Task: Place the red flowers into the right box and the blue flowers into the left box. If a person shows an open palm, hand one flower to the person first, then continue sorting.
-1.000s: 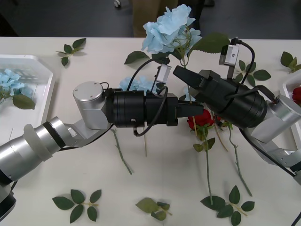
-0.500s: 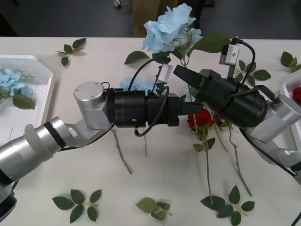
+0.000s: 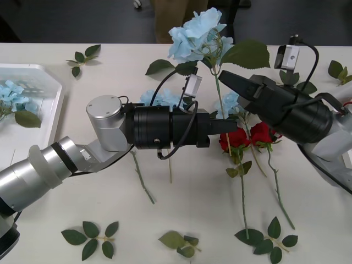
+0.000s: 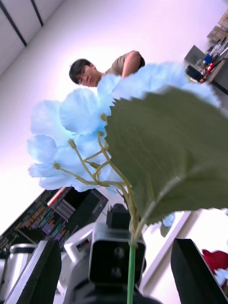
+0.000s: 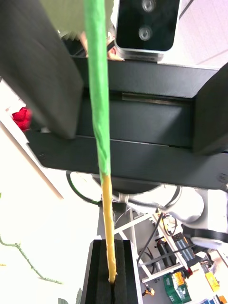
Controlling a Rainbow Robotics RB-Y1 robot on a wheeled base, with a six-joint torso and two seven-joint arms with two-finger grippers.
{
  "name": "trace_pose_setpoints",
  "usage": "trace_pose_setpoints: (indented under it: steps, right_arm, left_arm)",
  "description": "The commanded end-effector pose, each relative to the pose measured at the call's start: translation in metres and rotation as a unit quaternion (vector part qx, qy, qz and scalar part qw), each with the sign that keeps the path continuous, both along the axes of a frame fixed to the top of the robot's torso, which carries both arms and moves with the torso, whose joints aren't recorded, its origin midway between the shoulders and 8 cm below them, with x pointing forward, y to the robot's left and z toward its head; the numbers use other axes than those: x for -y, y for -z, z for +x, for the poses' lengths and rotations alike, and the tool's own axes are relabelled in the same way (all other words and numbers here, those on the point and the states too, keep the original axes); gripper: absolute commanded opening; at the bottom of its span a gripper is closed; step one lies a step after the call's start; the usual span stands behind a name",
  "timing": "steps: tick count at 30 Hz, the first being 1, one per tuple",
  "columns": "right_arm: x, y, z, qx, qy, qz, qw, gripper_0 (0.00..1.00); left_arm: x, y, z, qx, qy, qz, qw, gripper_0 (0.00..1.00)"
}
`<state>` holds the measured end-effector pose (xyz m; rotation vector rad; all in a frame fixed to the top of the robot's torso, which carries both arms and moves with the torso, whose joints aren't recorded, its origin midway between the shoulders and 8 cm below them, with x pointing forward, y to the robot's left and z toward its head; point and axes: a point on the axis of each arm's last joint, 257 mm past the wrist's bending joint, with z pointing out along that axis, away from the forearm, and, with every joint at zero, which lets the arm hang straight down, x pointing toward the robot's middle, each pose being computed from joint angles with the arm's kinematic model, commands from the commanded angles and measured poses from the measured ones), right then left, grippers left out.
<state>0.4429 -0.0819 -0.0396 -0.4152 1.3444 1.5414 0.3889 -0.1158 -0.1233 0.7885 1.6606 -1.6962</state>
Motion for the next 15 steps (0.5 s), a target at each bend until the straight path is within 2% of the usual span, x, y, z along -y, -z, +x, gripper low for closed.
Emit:
trace_pose_setpoints:
  steps: [1,5,9,12,15]
  right_arm:
    - [0.040,-0.005,-0.012,0.020,0.005,-0.040,0.999,0.67]
    - [0.066,0.000,-0.016,0.020,0.013,-0.069,0.997,0.68]
    - [0.097,0.007,-0.021,0.014,0.029,-0.100,0.994,0.67]
    - [0.115,0.010,-0.022,0.011,0.044,-0.120,0.992,0.68]
    - [0.127,0.011,-0.020,0.008,0.057,-0.133,0.990,0.68]
  left_arm:
    - [0.016,-0.021,-0.013,-0.009,0.024,-0.013,1.000,0.00]
    - [-0.002,-0.007,-0.001,-0.001,0.008,0.014,1.000,0.00]
    - [-0.048,0.027,0.016,0.006,-0.015,0.088,0.996,0.00]
    - [-0.098,0.045,0.031,0.006,-0.043,0.152,0.987,0.00]
    - [-0.154,0.054,0.040,-0.017,-0.074,0.216,0.973,0.00]
